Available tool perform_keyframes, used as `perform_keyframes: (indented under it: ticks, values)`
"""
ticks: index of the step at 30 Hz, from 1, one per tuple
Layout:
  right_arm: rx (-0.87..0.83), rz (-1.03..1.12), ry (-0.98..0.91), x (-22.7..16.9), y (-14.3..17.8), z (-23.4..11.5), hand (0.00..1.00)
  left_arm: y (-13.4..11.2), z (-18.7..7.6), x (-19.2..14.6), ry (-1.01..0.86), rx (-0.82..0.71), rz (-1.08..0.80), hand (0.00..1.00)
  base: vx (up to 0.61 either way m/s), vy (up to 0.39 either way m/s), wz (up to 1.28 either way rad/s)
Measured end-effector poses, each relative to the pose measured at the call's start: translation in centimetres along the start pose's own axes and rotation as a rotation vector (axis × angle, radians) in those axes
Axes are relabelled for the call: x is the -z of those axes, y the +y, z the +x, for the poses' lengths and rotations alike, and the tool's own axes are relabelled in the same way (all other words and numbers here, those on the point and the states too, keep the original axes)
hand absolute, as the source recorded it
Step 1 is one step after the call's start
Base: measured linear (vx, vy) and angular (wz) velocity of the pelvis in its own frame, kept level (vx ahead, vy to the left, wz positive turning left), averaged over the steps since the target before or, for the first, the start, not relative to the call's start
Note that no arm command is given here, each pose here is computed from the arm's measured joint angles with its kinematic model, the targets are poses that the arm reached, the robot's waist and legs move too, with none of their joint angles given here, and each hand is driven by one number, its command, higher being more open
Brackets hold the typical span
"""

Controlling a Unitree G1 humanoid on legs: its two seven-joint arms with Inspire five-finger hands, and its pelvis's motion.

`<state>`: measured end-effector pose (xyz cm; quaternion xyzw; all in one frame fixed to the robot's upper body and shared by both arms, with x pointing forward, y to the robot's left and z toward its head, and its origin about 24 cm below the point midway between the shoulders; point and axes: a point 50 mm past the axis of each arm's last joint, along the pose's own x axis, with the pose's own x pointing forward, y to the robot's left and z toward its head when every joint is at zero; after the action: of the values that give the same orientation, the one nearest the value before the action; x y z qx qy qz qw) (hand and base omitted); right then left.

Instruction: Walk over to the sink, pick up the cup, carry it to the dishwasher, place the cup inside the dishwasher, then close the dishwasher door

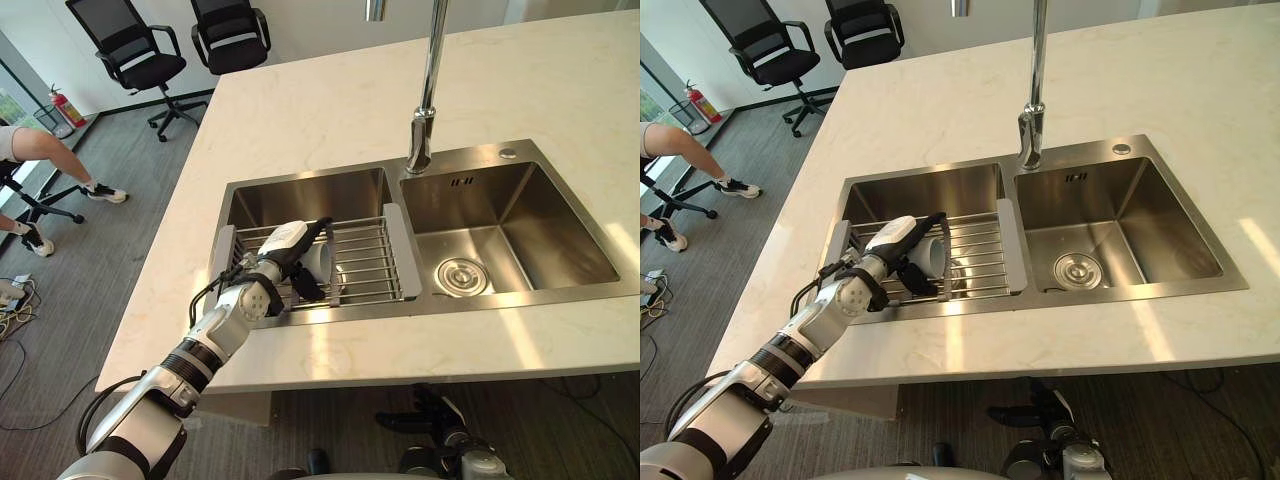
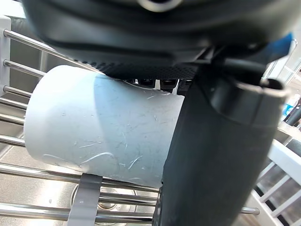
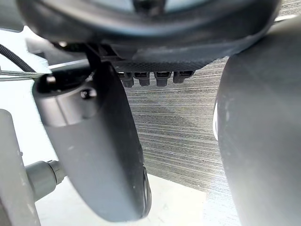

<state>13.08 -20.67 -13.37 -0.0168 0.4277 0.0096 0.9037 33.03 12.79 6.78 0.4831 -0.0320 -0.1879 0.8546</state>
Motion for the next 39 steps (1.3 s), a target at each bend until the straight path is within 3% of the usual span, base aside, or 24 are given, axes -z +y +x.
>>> perform_keyframes:
  ticks: [19,27,39]
  values:
    - [-0.03,-0.022,0.018,0.3,0.5,0.0,1.0,-0.5,-0.8,0.5,-0.001,-0.047,0.002,1.0,0.0,0.0,0.03]
    - [-0.028,-0.021,0.028,0.7,0.4,-0.2,1.0,-0.2,-1.7,-1.5,-0.096,-0.084,-0.002,1.0,0.0,-0.001,0.01]
    - [-0.03,-0.002,0.063,1.9,0.6,-0.5,1.0,-0.1,-2.0,-1.8,-0.094,-0.096,0.03,1.0,-0.01,0.0,0.01]
